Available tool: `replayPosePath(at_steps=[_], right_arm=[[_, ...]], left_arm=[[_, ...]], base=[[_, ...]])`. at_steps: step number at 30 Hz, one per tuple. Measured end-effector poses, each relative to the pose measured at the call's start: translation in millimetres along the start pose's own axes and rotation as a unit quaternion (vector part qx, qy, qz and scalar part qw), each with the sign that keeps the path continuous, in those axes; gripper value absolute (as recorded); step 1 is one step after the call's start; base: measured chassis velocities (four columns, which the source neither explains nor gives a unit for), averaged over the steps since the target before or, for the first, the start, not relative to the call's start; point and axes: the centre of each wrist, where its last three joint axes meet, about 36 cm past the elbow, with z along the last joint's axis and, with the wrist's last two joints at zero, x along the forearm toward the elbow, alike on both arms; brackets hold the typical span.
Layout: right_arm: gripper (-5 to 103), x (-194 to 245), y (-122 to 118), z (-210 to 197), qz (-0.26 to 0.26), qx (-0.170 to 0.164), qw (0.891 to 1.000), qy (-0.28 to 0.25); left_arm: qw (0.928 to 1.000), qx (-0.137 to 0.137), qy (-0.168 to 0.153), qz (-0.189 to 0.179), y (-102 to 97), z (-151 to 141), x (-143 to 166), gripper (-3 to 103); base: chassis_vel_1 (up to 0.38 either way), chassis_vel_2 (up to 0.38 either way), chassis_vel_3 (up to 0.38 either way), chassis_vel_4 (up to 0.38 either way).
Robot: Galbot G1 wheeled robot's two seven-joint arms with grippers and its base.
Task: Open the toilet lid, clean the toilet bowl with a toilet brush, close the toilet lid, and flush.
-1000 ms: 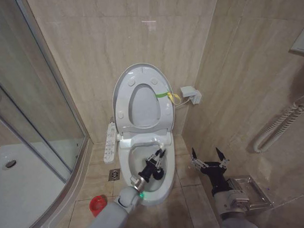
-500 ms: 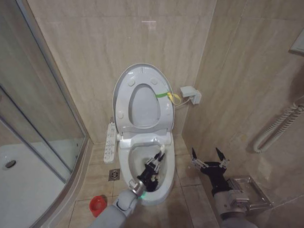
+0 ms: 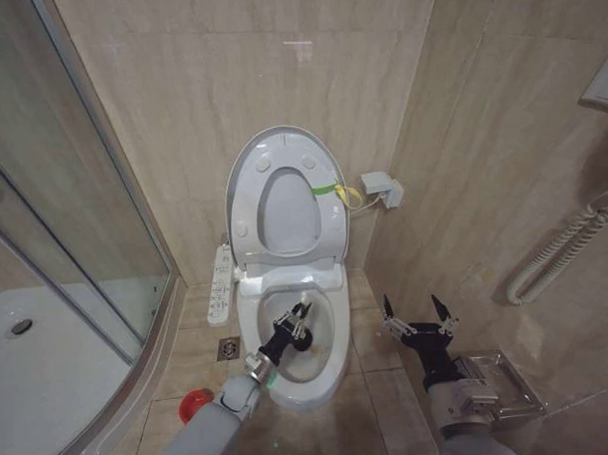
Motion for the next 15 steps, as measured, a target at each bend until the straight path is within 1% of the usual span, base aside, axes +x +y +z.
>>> replayPosePath(at_steps=[1,2,5,6,9,10,12,14,15], right_arm=[[100,0,0,0,0.0,0.0,1.0,0.0],[100,0,0,0,0.0,0.0,1.0,0.0],[100,0,0,0,0.0,0.0,1.0,0.0],[100,0,0,0,0.0,0.0,1.0,0.0],[100,0,0,0,0.0,0.0,1.0,0.0],[100,0,0,0,0.0,0.0,1.0,0.0],[100,0,0,0,0.0,0.0,1.0,0.0],[100,0,0,0,0.0,0.0,1.0,0.0],[100,0,0,0,0.0,0.0,1.0,0.0]], left_arm=[[1.0,0.003,-0.004,0.002,-4.6,-4,-3,18],[1.0,0.003,-0.004,0.002,-4.6,-4,-3,18],[0.9997,0.01,-0.022,0.01,-19.3,-20,-14,18],[0.9997,0.01,-0.022,0.01,-19.3,-20,-14,18],[0.9988,0.021,-0.041,0.016,-36.2,-36,-23,18],[0.9988,0.021,-0.041,0.016,-36.2,-36,-23,18],[0.9981,0.029,-0.049,0.024,-48.5,-46,-25,18],[0.9976,0.036,-0.05,0.03,-57.6,-52,-24,18],[0.9976,0.036,-0.05,0.03,-57.6,-52,-24,18]], base=[[0.0,0.0,0.0,0.0],[0.0,0.0,0.0,0.0],[0.0,0.0,0.0,0.0],[0.0,0.0,0.0,0.0],[0.0,0.0,0.0,0.0],[0.0,0.0,0.0,0.0],[0.0,0.0,0.0,0.0],[0.0,0.0,0.0,0.0],[0.0,0.0,0.0,0.0]])
